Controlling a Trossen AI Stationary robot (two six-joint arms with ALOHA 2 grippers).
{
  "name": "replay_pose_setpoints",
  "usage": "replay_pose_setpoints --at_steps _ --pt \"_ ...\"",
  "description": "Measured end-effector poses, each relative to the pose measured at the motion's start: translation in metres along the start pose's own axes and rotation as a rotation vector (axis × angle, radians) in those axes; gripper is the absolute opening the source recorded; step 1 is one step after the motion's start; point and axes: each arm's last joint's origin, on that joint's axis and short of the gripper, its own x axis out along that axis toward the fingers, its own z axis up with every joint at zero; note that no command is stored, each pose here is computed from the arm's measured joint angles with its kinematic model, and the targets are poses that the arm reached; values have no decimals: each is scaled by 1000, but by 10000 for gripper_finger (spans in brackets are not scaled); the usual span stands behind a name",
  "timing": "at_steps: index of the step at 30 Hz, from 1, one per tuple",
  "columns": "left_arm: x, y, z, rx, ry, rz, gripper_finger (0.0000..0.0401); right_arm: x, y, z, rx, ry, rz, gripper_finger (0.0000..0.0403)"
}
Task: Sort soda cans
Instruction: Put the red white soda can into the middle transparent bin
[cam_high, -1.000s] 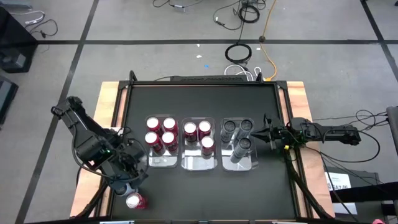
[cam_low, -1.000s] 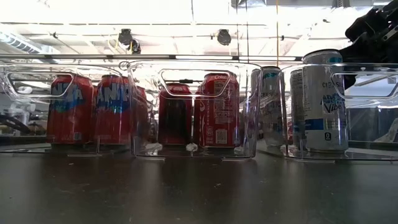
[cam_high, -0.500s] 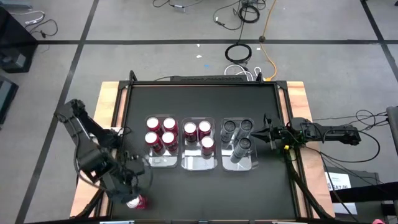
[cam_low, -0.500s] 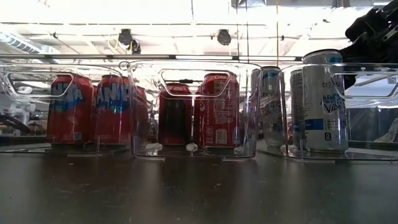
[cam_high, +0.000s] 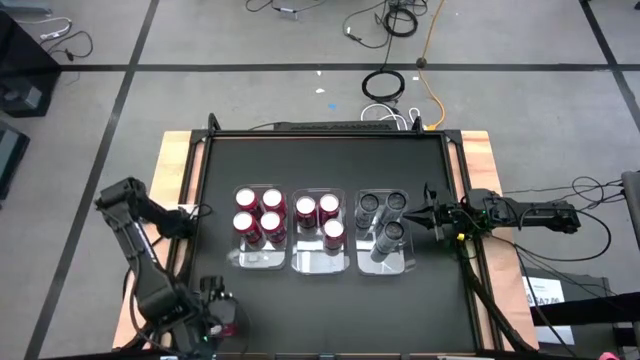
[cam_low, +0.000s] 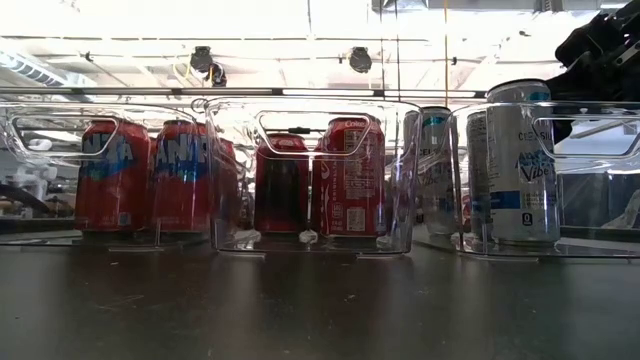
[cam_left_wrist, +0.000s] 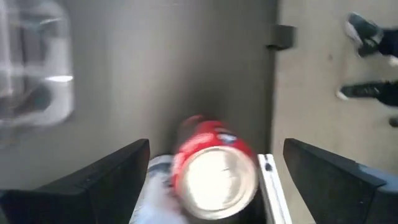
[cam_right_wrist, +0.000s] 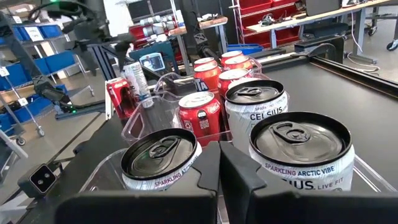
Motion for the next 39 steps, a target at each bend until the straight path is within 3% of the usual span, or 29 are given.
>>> replay_pose_setpoints --at_steps 6,17,24,39 --pt "12 -12 -3 114 22 -34 377 0 0 0 0 0 0 4" --pt "26 -21 -11 323 60 -1 377 0 0 0 0 -1 0 4" --pt "38 -19 -14 346 129 77 377 0 0 0 0 0 0 4" --pt "72 -18 -22 351 245 131 377 0 0 0 0 0 0 4"
